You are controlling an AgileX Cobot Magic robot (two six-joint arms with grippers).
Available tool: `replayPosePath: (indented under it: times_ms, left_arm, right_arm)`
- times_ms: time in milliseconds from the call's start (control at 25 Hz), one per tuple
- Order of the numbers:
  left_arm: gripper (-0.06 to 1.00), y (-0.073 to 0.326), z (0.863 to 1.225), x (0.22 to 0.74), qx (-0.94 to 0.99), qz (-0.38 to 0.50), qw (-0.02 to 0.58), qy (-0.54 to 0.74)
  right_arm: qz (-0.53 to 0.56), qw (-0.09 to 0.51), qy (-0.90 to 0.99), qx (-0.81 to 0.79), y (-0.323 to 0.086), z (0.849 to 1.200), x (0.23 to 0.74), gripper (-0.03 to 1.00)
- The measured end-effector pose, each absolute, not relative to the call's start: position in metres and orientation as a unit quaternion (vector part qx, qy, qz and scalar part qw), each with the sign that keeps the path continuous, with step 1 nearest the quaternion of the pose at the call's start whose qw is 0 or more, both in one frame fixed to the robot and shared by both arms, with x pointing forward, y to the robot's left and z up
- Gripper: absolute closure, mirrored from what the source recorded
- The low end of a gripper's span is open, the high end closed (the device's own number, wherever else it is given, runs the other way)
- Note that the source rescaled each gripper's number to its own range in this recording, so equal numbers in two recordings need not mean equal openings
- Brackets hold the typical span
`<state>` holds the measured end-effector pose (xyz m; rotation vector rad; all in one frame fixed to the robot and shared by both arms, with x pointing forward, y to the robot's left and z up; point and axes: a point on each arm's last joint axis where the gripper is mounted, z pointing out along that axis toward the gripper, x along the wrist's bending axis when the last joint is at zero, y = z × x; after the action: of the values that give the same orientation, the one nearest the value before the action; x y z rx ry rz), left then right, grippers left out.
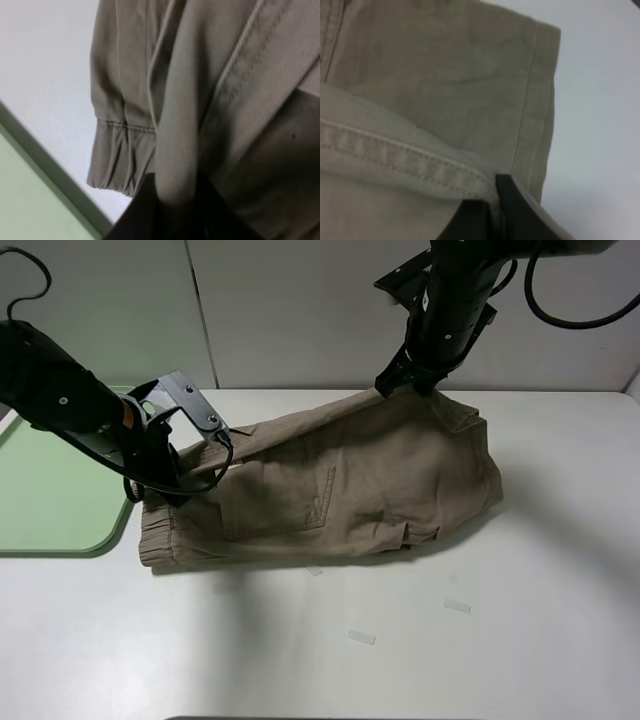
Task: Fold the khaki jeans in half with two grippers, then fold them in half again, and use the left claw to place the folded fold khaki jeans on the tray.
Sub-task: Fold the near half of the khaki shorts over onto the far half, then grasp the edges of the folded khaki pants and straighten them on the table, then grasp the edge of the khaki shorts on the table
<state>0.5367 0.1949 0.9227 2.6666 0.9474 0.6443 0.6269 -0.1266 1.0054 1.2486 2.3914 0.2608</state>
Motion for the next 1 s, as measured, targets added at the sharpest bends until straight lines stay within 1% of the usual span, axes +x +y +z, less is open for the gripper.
replayPosePath:
  times_ms: [120, 160, 200, 240, 280, 320, 360, 400, 440, 480, 520, 600, 840, 1000]
  left_arm:
    - [0.90, 0.194, 0.924, 0.539, 0.909, 0.229, 0.134, 0.322]
    - [0.88, 0.193, 0.924, 0.540, 0.908, 0.231, 0.138, 0.321]
    - [0.82, 0.193, 0.925, 0.540, 0.907, 0.233, 0.142, 0.320]
    - [0.71, 0.192, 0.925, 0.541, 0.907, 0.236, 0.146, 0.319]
    - [0.55, 0.192, 0.926, 0.541, 0.906, 0.237, 0.149, 0.318]
    - [0.40, 0.191, 0.926, 0.541, 0.905, 0.239, 0.152, 0.317]
    - [0.22, 0.191, 0.926, 0.542, 0.905, 0.240, 0.154, 0.316]
    - [0.11, 0.191, 0.926, 0.542, 0.904, 0.241, 0.156, 0.316]
    - [0.05, 0.191, 0.926, 0.542, 0.904, 0.242, 0.157, 0.316]
    - [0.02, 0.190, 0.927, 0.542, 0.904, 0.243, 0.159, 0.315]
    - [-0.01, 0.190, 0.927, 0.543, 0.903, 0.244, 0.161, 0.315]
    - [-0.04, 0.189, 0.927, 0.544, 0.902, 0.247, 0.167, 0.313]
    - [-0.05, 0.186, 0.930, 0.546, 0.894, 0.259, 0.193, 0.311]
    - [-0.05, 0.189, 0.934, 0.547, 0.886, 0.242, 0.170, 0.356]
  right_arm:
    - [0.105, 0.223, 0.860, 0.447, -0.127, 1.005, 0.630, 0.97]
    - [0.107, 0.225, 0.859, 0.447, -0.128, 1.006, 0.631, 0.97]
    - [0.108, 0.228, 0.859, 0.446, -0.128, 1.006, 0.632, 0.95]
    - [0.107, 0.229, 0.859, 0.444, -0.128, 1.006, 0.632, 0.89]
    - [0.107, 0.229, 0.859, 0.444, -0.128, 1.006, 0.632, 0.77]
    - [0.107, 0.230, 0.859, 0.444, -0.128, 1.006, 0.632, 0.61]
    - [0.109, 0.232, 0.859, 0.444, -0.128, 1.007, 0.633, 0.37]
    - [0.109, 0.233, 0.857, 0.447, -0.128, 1.007, 0.633, 0.20]
    - [0.108, 0.235, 0.856, 0.448, -0.129, 1.007, 0.633, 0.12]
    - [0.108, 0.236, 0.855, 0.448, -0.129, 1.007, 0.633, 0.06]
    - [0.108, 0.236, 0.855, 0.449, -0.129, 1.007, 0.633, 0.02]
    - [0.108, 0.236, 0.854, 0.450, -0.129, 1.007, 0.633, -0.02]
    - [0.105, 0.230, 0.853, 0.456, -0.129, 1.006, 0.632, -0.03]
    - [0.091, 0.203, 0.853, 0.472, -0.130, 1.004, 0.627, -0.03]
